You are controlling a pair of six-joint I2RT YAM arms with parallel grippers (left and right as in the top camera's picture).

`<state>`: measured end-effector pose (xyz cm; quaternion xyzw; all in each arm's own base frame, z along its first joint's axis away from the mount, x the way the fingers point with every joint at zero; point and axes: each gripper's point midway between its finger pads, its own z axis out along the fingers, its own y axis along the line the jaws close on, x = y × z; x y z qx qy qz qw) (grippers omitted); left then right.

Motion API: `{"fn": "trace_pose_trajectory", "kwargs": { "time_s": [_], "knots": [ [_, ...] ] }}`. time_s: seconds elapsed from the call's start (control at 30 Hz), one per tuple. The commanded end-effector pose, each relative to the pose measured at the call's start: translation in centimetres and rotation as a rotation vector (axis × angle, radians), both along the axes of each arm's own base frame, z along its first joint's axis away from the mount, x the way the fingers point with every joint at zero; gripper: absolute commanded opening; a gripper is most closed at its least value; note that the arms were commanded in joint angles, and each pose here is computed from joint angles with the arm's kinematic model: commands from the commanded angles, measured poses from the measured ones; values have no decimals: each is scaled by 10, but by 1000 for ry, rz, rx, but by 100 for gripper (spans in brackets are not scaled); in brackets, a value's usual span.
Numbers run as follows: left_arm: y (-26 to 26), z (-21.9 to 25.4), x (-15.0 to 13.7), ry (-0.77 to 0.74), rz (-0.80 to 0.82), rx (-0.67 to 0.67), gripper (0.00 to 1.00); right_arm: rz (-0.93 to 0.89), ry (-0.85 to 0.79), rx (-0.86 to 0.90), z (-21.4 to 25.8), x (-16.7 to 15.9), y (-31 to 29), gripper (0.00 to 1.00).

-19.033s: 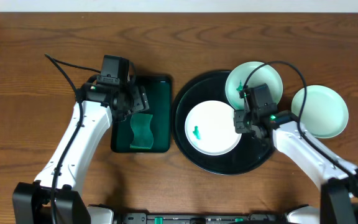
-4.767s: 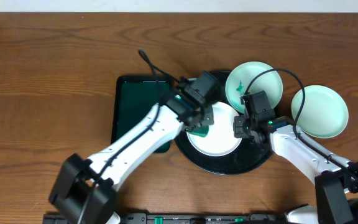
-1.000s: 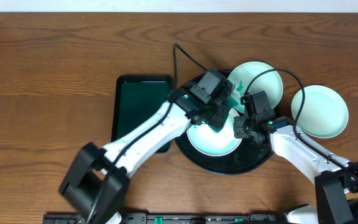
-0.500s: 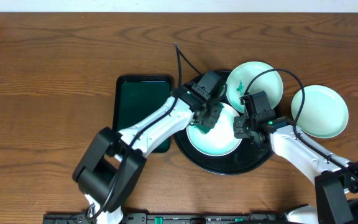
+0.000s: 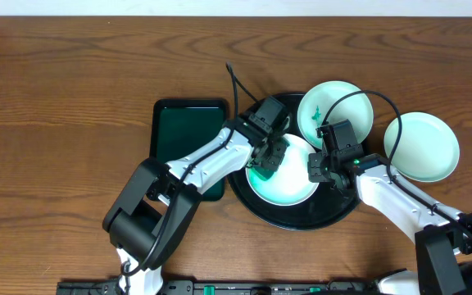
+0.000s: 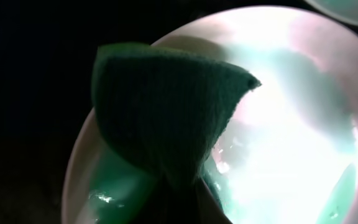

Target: Clean dirty plates on tray and stack at the side

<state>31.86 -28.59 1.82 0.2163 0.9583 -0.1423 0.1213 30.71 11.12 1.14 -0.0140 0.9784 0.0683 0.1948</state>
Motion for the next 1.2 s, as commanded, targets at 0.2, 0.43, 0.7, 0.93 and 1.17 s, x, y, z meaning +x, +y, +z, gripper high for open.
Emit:
{"fn": "trace_pose_trajectory", "kwargs": {
  "time_s": [0.2,0.43,0.7,0.93,1.17],
  "knots": [
    [-19,-19,-39,183,-65,-149,7,14,11,22,-3,-1,2,1],
    [-32,12,-40,168,-98,-246,7,14,12,22,-3,-1,2,1],
    [-31,104,-26,-37,-105,-359,7,14,12,22,-3,-1,2,1],
    [14,122,-9,-165,95,-196,7,14,12,23,-3,-1,2,1],
    [39,112,0,-187,226,-79,7,14,12,23,-3,-1,2,1]
  ]
}}
